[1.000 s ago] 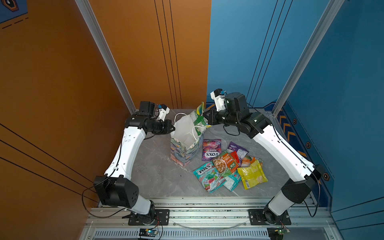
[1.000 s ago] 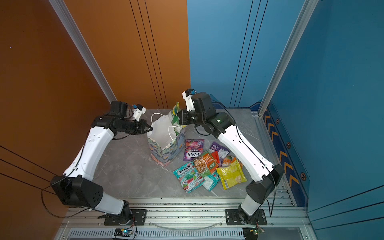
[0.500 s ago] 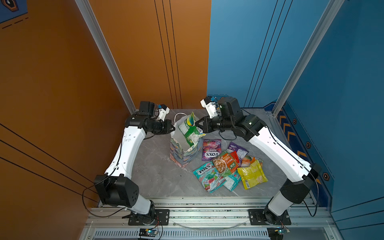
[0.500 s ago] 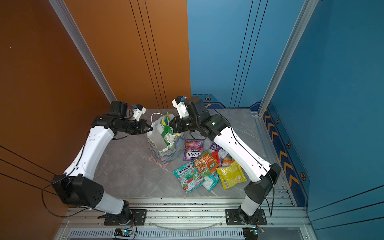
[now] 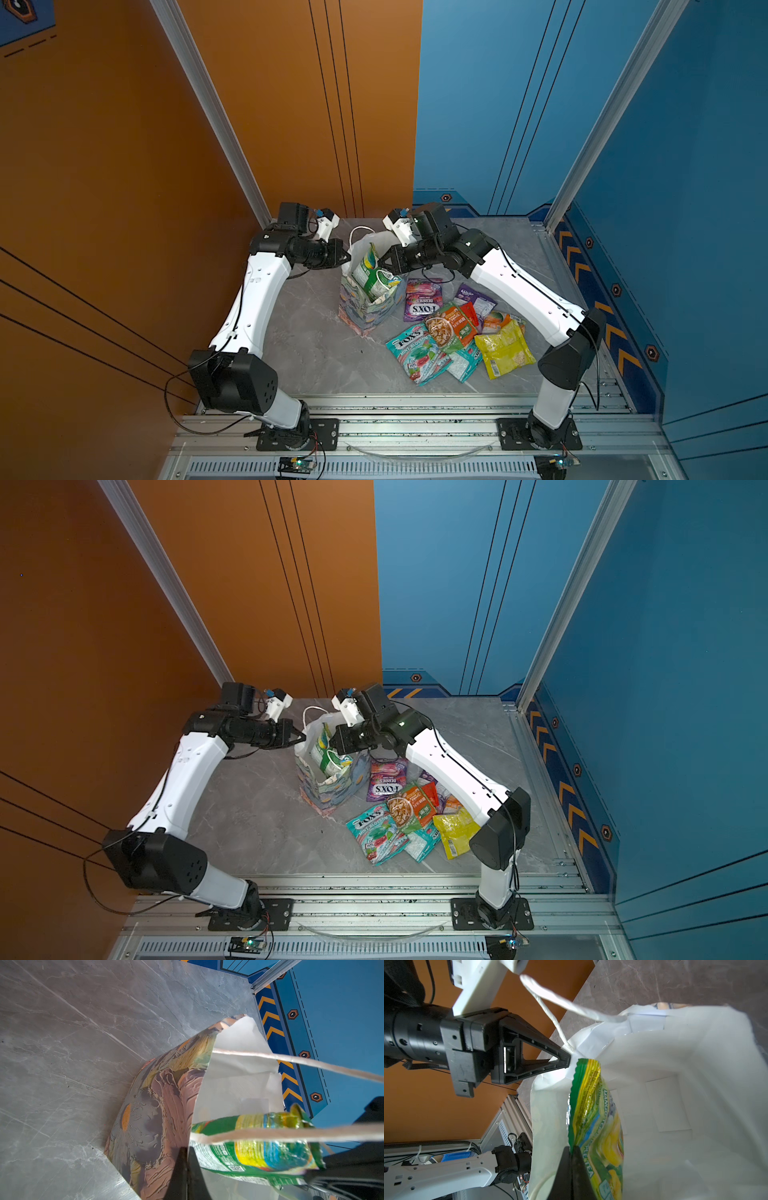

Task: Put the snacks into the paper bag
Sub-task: 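Lower the green packet into the bag opening with the right gripper, then open the right gripper to release the green packet into the bag, then move the right gripper down over the snack pile nearer the robot, then grasp the teal Fox's mint blossom packet with the right gripper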

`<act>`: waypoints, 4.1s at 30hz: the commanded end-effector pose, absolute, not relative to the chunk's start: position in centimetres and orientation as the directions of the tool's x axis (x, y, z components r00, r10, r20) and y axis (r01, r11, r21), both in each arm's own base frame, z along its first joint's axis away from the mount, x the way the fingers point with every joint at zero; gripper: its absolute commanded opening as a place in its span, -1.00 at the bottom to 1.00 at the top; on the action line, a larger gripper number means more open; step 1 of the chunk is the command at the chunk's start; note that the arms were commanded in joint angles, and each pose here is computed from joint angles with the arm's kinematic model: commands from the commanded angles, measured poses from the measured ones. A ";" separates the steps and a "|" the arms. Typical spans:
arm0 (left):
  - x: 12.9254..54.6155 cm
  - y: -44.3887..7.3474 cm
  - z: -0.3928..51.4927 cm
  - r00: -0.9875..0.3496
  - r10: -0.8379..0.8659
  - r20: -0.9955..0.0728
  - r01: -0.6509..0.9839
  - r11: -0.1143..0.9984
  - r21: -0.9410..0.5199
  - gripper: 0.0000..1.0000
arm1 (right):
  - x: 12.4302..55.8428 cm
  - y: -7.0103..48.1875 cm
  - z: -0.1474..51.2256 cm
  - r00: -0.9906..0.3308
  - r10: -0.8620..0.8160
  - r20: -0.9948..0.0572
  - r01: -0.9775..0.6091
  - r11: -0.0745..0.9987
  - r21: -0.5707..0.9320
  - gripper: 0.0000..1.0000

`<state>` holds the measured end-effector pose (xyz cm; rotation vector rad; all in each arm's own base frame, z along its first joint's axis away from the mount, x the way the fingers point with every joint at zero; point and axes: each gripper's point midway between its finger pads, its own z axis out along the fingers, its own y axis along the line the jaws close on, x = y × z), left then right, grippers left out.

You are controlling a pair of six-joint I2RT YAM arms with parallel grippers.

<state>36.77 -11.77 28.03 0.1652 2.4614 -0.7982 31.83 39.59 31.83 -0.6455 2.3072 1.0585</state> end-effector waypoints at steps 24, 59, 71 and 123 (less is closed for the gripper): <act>36.6 -11.7 28.5 -0.832 -0.039 -0.553 0.301 0.806 -0.510 -1.00 | 39.2 34.1 36.0 -0.729 0.056 -0.683 -0.466 0.690 0.554 0.13; 37.5 -10.6 27.8 -0.820 -0.099 -0.564 0.237 0.837 -0.492 -1.00 | 20.8 21.2 14.0 -0.823 0.463 -0.328 0.214 0.789 0.576 0.56; 37.3 -10.1 27.7 -0.818 -0.102 -0.566 0.230 0.844 -0.485 -1.00 | 15.5 24.9 7.7 -0.861 0.494 -0.119 0.307 0.692 0.653 0.42; 37.0 -10.5 27.4 -0.825 -0.111 -0.554 0.233 0.827 -0.512 -1.00 | 20.9 31.4 15.0 -0.900 0.236 -0.367 -0.060 0.765 0.641 -1.00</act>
